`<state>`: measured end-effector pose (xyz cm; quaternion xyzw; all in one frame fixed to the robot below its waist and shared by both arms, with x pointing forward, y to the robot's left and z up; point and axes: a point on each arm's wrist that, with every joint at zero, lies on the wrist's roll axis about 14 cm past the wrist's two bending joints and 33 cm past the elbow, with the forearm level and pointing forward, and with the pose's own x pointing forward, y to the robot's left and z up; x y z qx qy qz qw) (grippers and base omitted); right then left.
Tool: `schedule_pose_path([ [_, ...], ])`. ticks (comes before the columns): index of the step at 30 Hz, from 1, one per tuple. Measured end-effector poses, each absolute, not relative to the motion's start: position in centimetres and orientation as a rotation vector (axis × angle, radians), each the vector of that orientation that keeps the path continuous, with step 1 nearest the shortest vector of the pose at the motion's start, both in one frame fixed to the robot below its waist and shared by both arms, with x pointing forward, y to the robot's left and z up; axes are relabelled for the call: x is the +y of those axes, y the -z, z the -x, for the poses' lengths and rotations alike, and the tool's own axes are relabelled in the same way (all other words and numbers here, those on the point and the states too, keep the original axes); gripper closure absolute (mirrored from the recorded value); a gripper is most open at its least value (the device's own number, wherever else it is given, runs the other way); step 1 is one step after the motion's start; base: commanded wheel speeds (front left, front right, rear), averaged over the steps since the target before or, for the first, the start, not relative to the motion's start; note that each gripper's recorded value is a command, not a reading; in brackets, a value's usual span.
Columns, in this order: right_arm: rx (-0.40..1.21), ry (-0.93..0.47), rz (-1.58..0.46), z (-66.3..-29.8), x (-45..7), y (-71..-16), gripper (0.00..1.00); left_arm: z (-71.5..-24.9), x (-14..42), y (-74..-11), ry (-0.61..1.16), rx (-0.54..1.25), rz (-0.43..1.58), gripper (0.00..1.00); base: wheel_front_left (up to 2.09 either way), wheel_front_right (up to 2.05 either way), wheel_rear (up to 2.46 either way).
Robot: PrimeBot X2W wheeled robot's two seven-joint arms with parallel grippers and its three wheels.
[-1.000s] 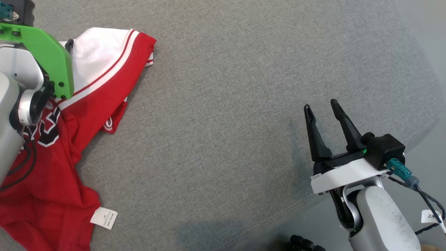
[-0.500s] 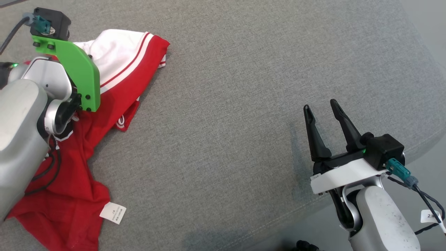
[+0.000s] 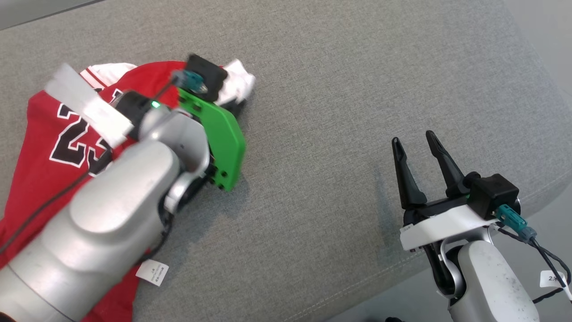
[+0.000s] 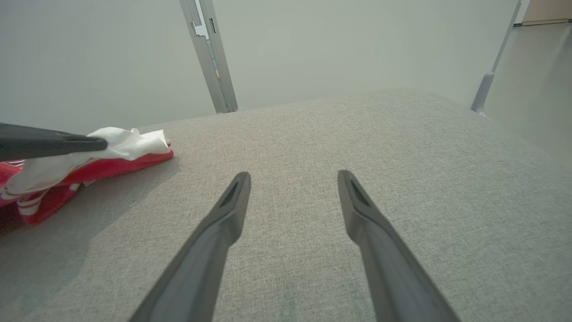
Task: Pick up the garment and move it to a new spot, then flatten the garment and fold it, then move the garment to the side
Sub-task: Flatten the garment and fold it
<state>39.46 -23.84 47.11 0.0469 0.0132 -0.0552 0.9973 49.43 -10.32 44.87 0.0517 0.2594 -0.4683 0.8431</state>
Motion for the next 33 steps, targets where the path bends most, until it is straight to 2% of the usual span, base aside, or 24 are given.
schedule_pose_path([
  [6, 0.007, 0.103, -0.098, -39.3, -23.6, -47.8, 0.0, -42.9, -13.9, -43.6, 1.125, 0.595, -0.082, 1.0, 0.0, 0.0, 0.0],
  [13, 0.007, 0.121, -0.097, -38.6, -24.1, -48.0, 0.0, -40.1, -16.4, -43.1, 1.156, 0.562, -0.06, 1.0, 0.0, 0.0, 0.0],
  [14, 0.01, 0.124, -0.098, -38.4, -24.2, -47.9, 0.0, -39.7, -16.8, -43.0, 1.158, 0.56, -0.05, 0.77, 0.0, 0.0, 0.0],
  [15, 0.012, 0.124, -0.098, -38.4, -24.1, -47.8, 0.0, -39.1, -16.9, -42.4, 1.159, 0.579, -0.045, 0.11, 0.0, 0.0, 0.0],
  [16, 0.013, 0.125, -0.098, -38.3, -24.2, -47.8, 0.0, -38.2, -17.0, -41.6, 1.166, 0.606, -0.04, 0.11, 0.0, 0.0, 0.0],
  [17, 0.013, 0.127, -0.1, -38.2, -24.2, -47.8, 0.0, -37.4, -17.0, -41.0, 1.171, 0.624, -0.031, 0.0, 0.0, 0.0, 0.0],
  [23, 0.005, 0.14, -0.101, -38.0, -24.6, -48.1, 0.0, -35.2, -18.1, -40.9, 1.202, 0.638, 0.054, 0.0, 0.0, 0.0, 0.0],
  [29, -0.001, 0.138, -0.104, -38.0, -24.6, -48.3, 0.0, -35.9, -18.7, -42.7, 1.168, 0.572, 0.137, 0.0, 0.0, 0.0, 0.0],
  [33, -0.012, 0.137, -0.105, -37.9, -24.5, -48.6, 0.0, -38.5, -18.1, -44.1, 1.08, 0.51, 0.176, 0.0, 0.0, 0.0, 0.0],
])
